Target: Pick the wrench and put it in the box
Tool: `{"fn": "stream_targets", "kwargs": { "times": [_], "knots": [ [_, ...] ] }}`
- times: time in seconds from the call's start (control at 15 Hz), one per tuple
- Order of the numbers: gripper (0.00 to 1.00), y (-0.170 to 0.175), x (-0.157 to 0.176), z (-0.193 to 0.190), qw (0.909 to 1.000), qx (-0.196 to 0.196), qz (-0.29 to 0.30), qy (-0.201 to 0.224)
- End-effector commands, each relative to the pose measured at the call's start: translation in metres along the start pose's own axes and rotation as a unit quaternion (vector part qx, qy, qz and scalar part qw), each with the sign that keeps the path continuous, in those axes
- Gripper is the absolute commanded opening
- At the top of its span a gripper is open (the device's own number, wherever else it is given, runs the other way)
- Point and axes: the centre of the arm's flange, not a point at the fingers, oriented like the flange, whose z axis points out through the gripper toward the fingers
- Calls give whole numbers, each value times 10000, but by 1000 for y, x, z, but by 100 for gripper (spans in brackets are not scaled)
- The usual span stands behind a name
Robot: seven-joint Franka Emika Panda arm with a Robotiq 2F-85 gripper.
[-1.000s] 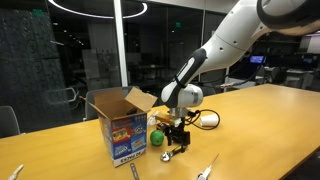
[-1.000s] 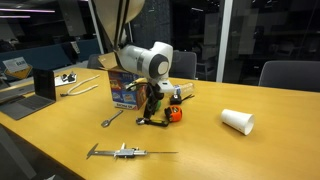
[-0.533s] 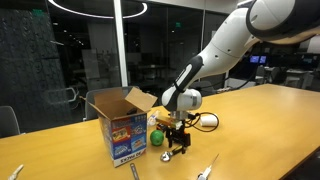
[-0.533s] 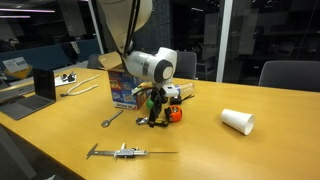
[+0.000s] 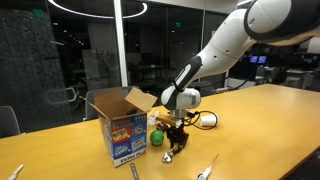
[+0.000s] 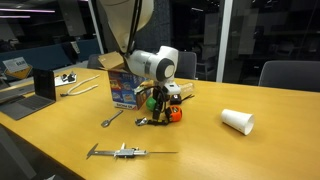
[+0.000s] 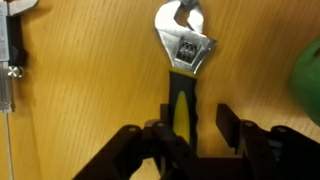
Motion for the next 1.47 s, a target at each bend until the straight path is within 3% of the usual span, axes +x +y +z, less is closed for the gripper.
{"fn": "stream_targets", "kwargs": {
  "times": [0.0,0.13,0.33,0.87,1.4],
  "knots": [
    [22,-8,5,3,9999,6,-119,112],
    [18,-5,6,3,9999,-55,-123,96],
    [23,-5,7,0,9998,-47,-144,101],
    [22,-1,-1,-63,9984,22,-336,459],
    [21,27,-20,-189,9873,282,-640,1428]
  ]
}}
